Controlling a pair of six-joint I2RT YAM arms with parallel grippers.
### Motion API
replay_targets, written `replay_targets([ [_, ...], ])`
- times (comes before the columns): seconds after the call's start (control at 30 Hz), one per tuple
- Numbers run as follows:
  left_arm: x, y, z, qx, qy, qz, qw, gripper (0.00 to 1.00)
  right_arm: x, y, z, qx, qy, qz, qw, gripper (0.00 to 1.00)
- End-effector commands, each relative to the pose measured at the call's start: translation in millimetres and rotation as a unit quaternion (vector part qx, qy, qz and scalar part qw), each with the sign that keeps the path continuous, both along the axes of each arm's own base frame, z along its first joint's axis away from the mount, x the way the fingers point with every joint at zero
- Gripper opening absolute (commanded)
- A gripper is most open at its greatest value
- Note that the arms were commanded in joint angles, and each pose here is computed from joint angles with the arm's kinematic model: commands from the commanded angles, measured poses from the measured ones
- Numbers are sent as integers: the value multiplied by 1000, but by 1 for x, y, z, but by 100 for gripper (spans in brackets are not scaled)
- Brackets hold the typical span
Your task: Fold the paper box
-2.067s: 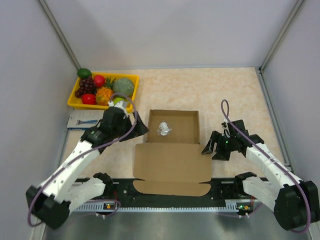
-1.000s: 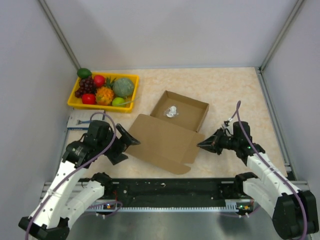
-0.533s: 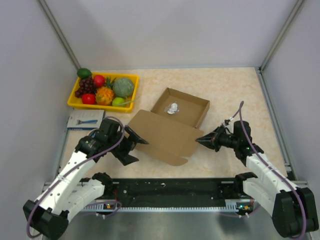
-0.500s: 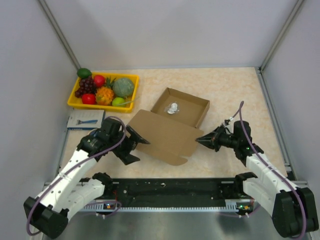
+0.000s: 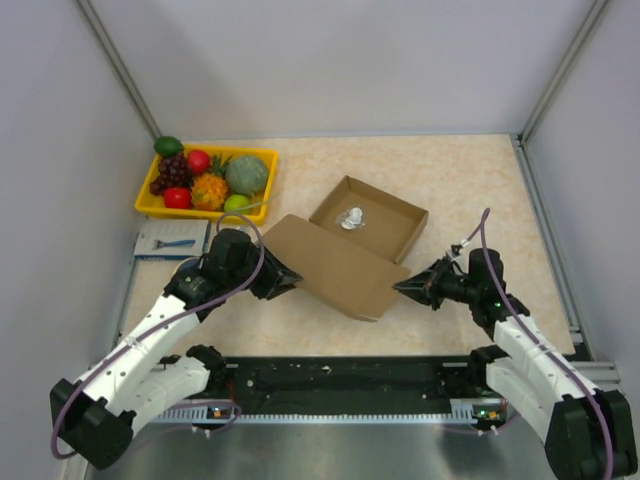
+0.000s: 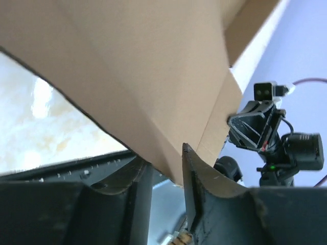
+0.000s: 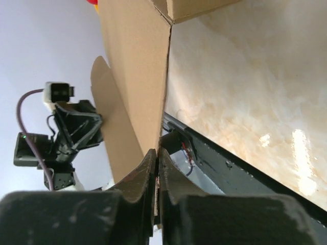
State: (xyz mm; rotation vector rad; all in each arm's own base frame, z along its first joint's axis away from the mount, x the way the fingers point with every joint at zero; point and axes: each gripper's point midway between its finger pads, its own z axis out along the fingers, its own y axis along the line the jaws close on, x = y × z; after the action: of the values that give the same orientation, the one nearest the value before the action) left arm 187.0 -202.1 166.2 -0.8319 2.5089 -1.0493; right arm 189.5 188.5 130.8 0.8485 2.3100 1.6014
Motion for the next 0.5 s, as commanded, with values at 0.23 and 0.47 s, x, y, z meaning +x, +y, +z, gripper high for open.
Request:
replay_targets([
  [0.23, 26, 20, 32, 155, -189, -135, 960, 0, -34, -22, 9, -176, -127, 84, 973, 56],
  [0.47, 38, 51, 62, 299, -239, -250, 889, 0, -24, -28, 43, -245, -182, 107, 946, 80],
])
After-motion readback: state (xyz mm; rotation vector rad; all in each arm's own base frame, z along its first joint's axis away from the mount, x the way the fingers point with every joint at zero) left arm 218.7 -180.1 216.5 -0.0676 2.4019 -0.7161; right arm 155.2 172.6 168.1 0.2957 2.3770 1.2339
